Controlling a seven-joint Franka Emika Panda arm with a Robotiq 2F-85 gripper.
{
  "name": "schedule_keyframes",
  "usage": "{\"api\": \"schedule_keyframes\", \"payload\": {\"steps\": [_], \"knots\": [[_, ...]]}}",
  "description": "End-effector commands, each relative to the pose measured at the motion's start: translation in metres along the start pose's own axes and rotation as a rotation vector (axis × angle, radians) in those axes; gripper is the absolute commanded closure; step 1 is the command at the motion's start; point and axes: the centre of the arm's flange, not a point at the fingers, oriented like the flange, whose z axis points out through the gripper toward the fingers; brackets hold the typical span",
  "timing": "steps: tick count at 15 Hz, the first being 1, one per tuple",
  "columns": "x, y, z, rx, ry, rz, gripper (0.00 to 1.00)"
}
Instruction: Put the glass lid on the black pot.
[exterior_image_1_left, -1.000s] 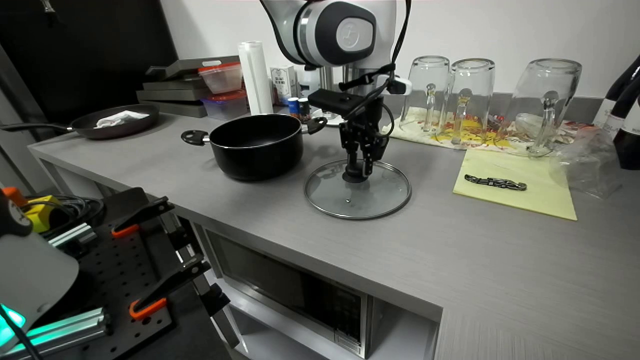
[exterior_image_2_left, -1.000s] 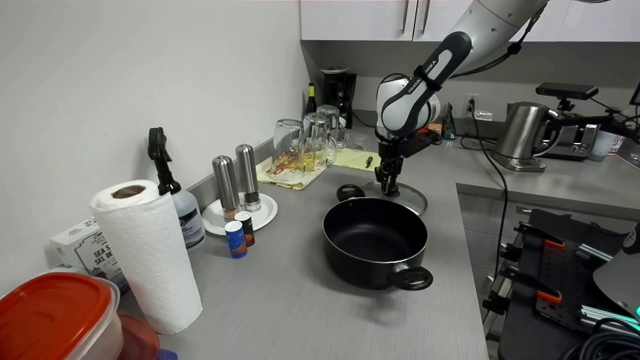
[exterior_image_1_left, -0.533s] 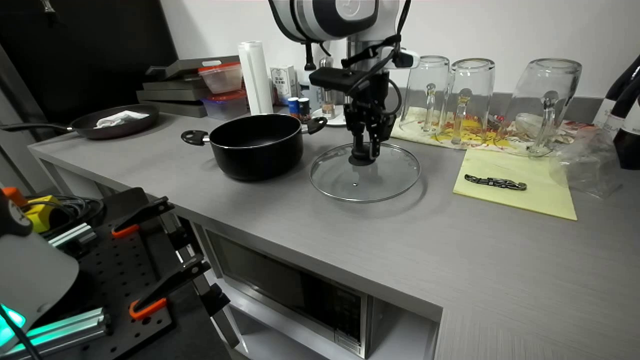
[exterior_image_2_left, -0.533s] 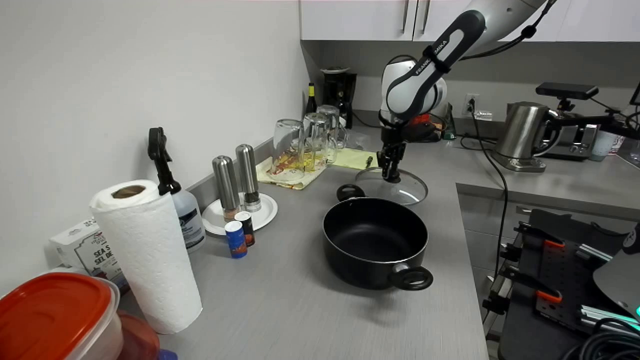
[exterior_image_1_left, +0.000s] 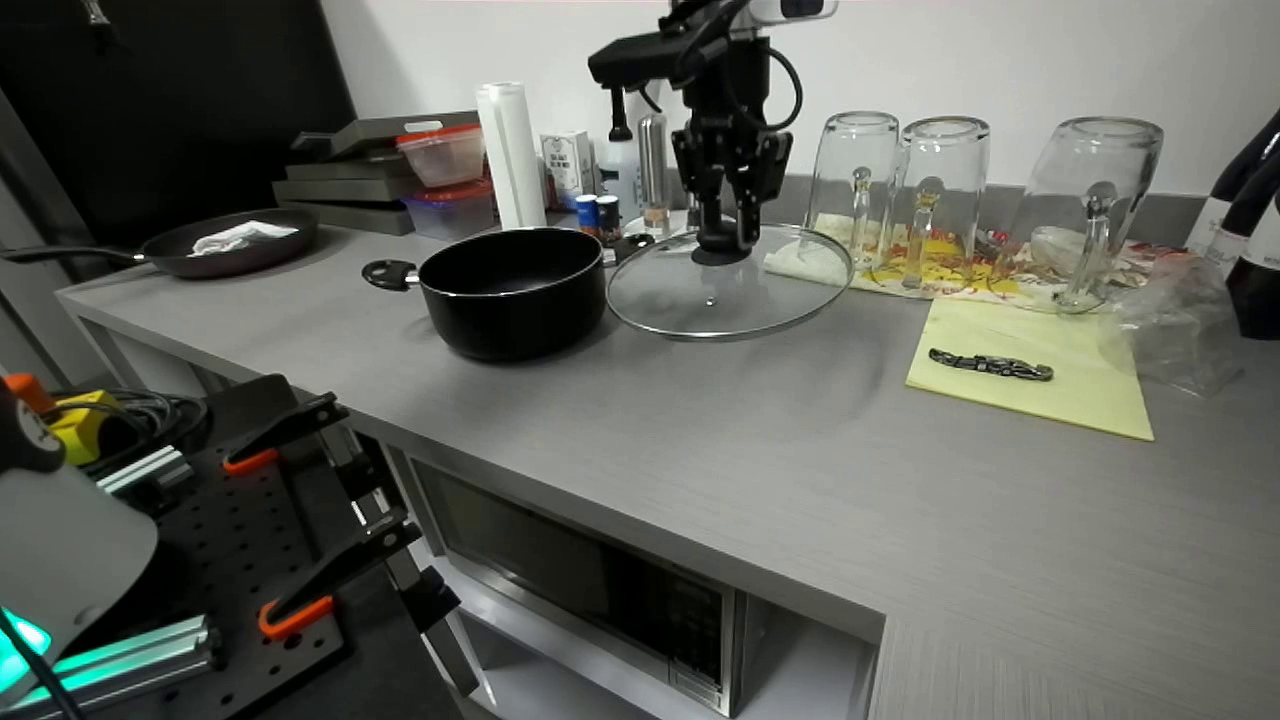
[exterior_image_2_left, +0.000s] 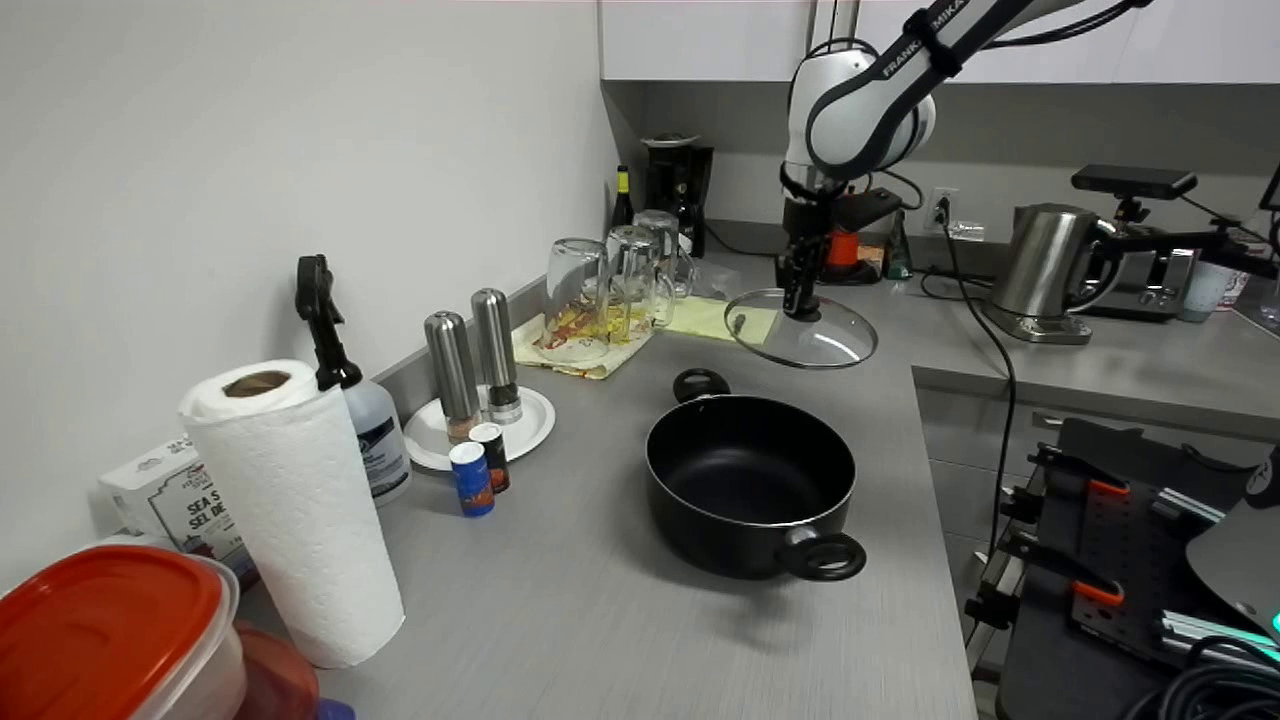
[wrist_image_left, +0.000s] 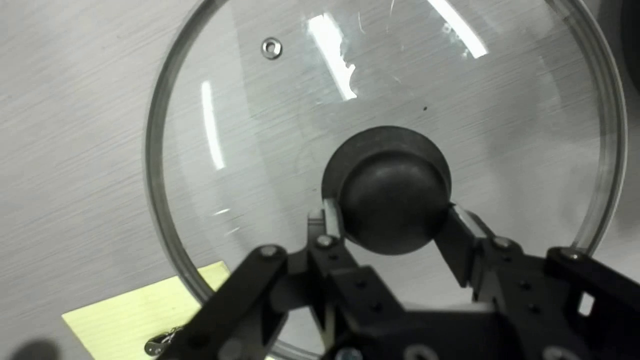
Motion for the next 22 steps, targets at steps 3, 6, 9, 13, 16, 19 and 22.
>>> {"api": "schedule_keyframes", "payload": {"steps": [3,6,9,13,16,19,22], "knots": [[-0.037,-0.034,-0.059,-0.021,0.030,-0.131,0.76],[-0.043,-0.061,-0.069,-0.020,0.033,-0.194,0.76],[-0.048,-0.091,-0.074,-0.017,0.034,-0.261,0.76],[-0.056,-0.131,-0.078,-0.015,0.036,-0.345,0.76],[-0.061,-0.158,-0.076,-0.017,0.030,-0.398,0.76],[-0.066,-0.180,-0.072,-0.016,0.022,-0.444,0.76],[-0.072,-0.201,-0.069,-0.019,0.016,-0.488,0.76]]}}
